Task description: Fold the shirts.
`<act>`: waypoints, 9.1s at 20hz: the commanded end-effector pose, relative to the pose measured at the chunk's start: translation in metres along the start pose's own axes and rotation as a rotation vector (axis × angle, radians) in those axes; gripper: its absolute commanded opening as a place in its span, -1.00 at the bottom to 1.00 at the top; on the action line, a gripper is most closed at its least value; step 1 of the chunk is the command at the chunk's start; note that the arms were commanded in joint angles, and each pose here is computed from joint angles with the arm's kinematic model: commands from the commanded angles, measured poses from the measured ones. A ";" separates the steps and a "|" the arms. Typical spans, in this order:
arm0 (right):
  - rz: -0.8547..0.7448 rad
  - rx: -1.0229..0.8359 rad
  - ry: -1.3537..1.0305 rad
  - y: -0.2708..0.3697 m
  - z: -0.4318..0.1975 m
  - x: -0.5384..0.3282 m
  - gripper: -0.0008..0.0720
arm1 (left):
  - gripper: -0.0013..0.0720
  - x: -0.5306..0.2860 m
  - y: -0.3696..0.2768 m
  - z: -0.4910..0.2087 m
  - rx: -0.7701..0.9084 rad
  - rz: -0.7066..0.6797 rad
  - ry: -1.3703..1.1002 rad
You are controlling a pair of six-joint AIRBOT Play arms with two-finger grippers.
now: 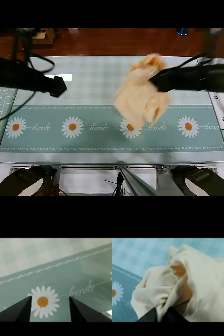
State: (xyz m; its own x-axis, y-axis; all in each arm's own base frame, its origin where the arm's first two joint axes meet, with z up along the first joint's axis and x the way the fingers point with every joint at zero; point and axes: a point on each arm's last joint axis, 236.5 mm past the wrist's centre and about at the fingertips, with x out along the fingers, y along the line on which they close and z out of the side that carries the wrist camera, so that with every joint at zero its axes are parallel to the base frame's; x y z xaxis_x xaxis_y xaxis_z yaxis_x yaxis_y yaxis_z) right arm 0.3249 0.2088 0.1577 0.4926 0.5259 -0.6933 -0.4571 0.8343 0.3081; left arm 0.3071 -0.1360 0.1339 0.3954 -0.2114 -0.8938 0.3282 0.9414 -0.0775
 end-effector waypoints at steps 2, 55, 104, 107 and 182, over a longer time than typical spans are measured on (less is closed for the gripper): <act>-0.033 -0.083 0.188 0.020 -0.074 0.118 -0.89 | 0.54 0.061 -0.015 -0.058 -0.046 -0.081 0.163; 0.182 0.307 0.134 -0.031 -0.135 0.052 -0.90 | -0.90 0.067 -0.130 -0.022 -0.194 -0.886 -0.014; -0.024 0.531 -0.166 -0.209 0.114 0.059 -0.90 | -0.55 0.137 0.009 0.126 -0.336 -0.686 -0.060; -0.022 0.499 -0.171 -0.202 0.117 0.050 -0.90 | 0.36 0.102 0.036 0.137 -0.327 -0.687 -0.093; -0.568 0.117 -0.358 -0.097 0.048 -0.266 -0.90 | -0.91 -0.285 -0.070 -0.003 -0.262 -0.379 -0.848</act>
State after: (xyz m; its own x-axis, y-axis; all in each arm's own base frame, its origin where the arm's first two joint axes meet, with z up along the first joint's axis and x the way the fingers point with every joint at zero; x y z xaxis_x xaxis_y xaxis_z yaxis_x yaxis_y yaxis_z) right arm 0.2493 -0.0108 0.3995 0.9530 -0.0374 -0.3006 0.0575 0.9967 0.0581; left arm 0.1605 -0.1422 0.4284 0.8596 -0.5047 -0.0798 0.4481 0.8196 -0.3571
